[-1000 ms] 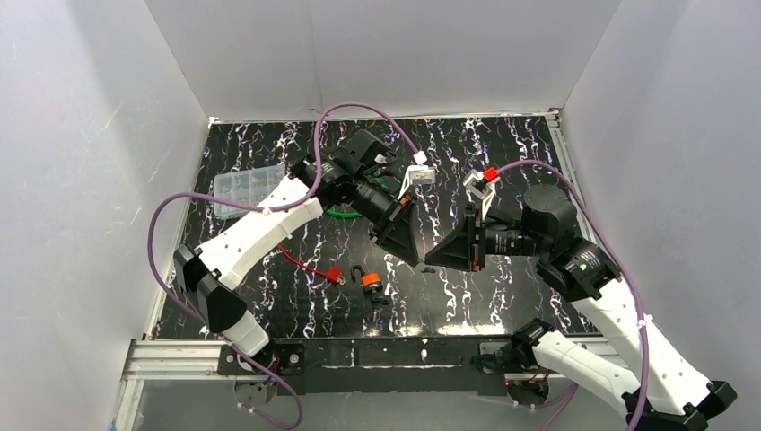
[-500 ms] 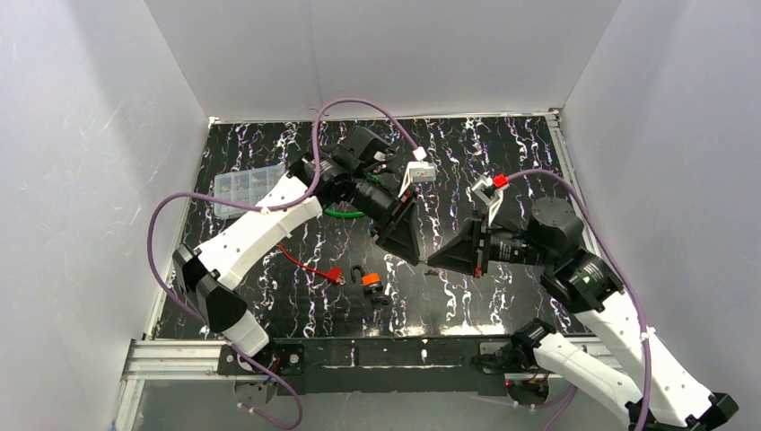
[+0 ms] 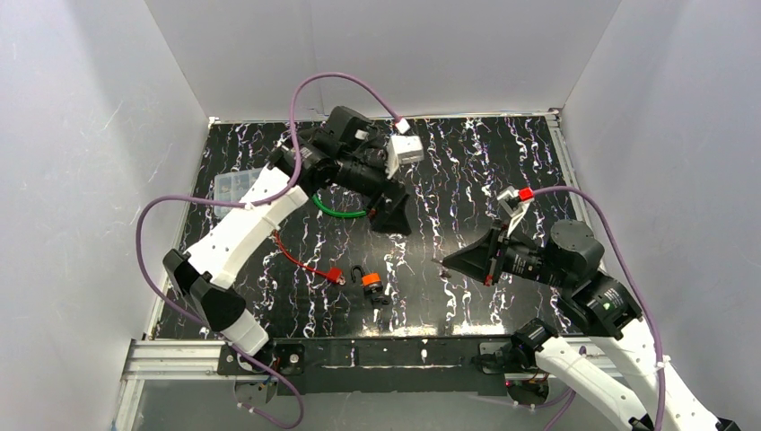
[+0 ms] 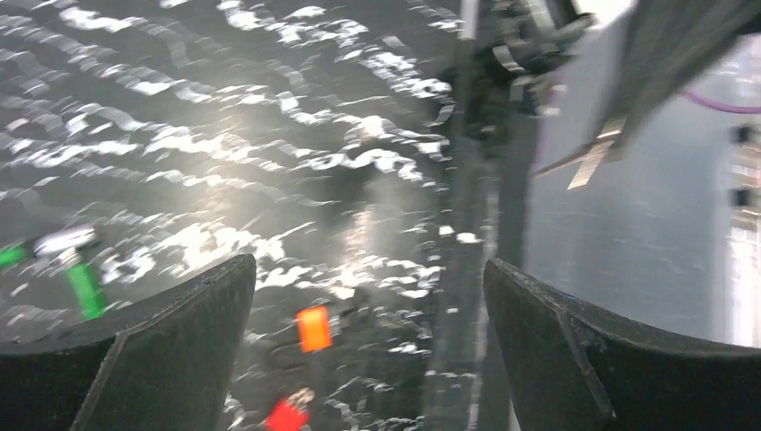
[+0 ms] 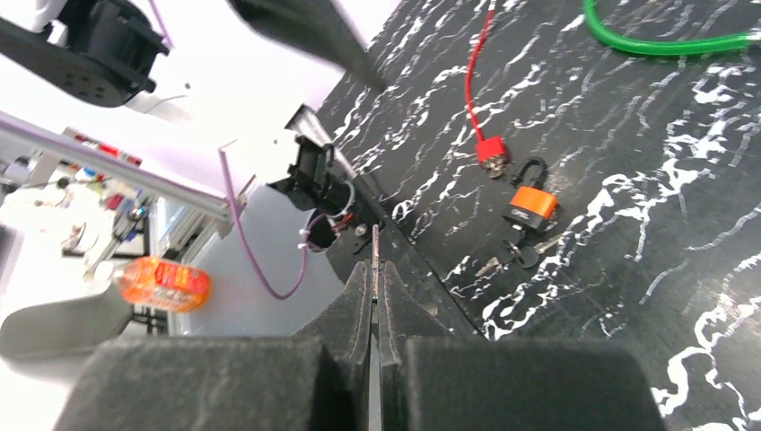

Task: Unlock with the key
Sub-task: Adjust the key, then move the lock to the center of the board.

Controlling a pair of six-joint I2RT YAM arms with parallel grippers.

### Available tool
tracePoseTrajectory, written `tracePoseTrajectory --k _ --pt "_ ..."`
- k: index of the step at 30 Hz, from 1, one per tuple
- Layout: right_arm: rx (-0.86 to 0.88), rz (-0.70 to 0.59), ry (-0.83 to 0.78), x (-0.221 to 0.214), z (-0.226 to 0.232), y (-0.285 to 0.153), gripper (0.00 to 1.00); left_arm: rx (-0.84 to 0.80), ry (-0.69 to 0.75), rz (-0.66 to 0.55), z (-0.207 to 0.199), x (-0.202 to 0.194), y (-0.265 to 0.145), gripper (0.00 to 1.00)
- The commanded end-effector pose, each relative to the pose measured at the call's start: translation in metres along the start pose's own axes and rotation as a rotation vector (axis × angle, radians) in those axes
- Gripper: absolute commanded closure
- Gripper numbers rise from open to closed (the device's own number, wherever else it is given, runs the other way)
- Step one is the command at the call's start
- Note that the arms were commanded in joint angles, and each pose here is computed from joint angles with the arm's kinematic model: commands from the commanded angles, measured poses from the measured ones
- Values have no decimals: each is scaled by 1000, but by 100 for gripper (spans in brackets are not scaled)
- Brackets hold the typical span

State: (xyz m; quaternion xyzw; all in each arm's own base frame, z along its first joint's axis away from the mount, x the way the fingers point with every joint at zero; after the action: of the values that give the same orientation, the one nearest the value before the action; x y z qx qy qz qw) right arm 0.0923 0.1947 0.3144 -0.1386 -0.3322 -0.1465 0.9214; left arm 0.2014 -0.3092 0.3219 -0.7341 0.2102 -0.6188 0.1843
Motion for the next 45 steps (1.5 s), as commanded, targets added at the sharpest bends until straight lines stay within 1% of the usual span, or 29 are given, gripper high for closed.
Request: tracePoseTrajectory --k 1,2,5,7,10,13,16,19,21,22,23,24,26,28,29,31,35,38,39,40,42,43,44,45 --pt "-108 -98 -4 11 -16 -5 99 224 -1 142 91 -62 -12 2" --pt "-117 -112 -3 13 -17 -6 99 236 -14 174 110 -79 -12 2" --pt "-134 -153 9 19 -17 -9 99 244 19 248 159 -117 -8 2" --pt "-140 -175 19 21 -17 -10 99 247 92 296 187 -132 -1 2" --pt "-145 -191 29 23 -17 -12 99 213 186 350 215 -151 16 2" --pt "-152 -202 32 24 -17 -14 99 145 182 394 229 -172 33 2" --pt "-162 -215 34 25 -17 -16 99 86 125 451 235 -198 48 6" --pt "-170 -229 38 26 -17 -20 99 73 84 478 237 -215 56 10" --pt "-168 -242 36 28 -15 -22 99 94 84 487 242 -223 61 13" --pt "-167 -247 35 29 -14 -24 99 100 82 494 243 -227 62 16" --pt "-168 -251 33 30 -13 -25 99 100 80 498 243 -229 64 22" --pt "-171 -255 31 31 -13 -25 99 94 76 502 241 -230 66 31" --pt "-179 -257 28 31 -13 -26 99 64 73 508 232 -231 71 51" --pt "-184 -259 23 33 -14 -26 99 26 77 518 219 -232 78 68" --pt "-186 -260 22 33 -14 -26 99 6 76 523 211 -232 81 72" --pt "-187 -262 20 34 -14 -25 99 -32 56 523 192 -230 88 74" --pt "-196 -268 19 35 -15 -26 99 -97 -5 473 148 -212 103 73" --pt "-208 -276 19 34 -17 -28 99 -148 -73 437 115 -200 112 69" --pt "-213 -276 21 34 -18 -29 99 -159 -92 429 108 -196 114 66" --pt "-217 -278 21 33 -19 -29 99 -160 -105 422 104 -193 114 55" --pt "-221 -281 23 33 -21 -30 99 -128 -110 419 108 -186 113 26" --pt "-224 -284 25 32 -21 -30 99 -114 -92 420 113 -181 111 15" --pt "-226 -286 26 32 -22 -31 99 -112 -64 422 118 -176 106 6" --pt "-227 -289 26 32 -22 -32 99 -108 -37 420 123 -169 101 3"
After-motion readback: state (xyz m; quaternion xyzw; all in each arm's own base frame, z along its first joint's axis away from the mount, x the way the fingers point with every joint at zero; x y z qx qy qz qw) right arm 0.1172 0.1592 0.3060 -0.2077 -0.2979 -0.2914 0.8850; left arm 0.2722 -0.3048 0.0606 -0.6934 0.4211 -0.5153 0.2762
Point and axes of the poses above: each gripper's point midway between its finger pads, its own y axis out along the fingers, its own z axis along the line the jaws close on, x = y × z, the point moved 2 cm from there along -y, back along the fingers, and after that the axes turned 9 degrees about y, right-handed, at the moved point
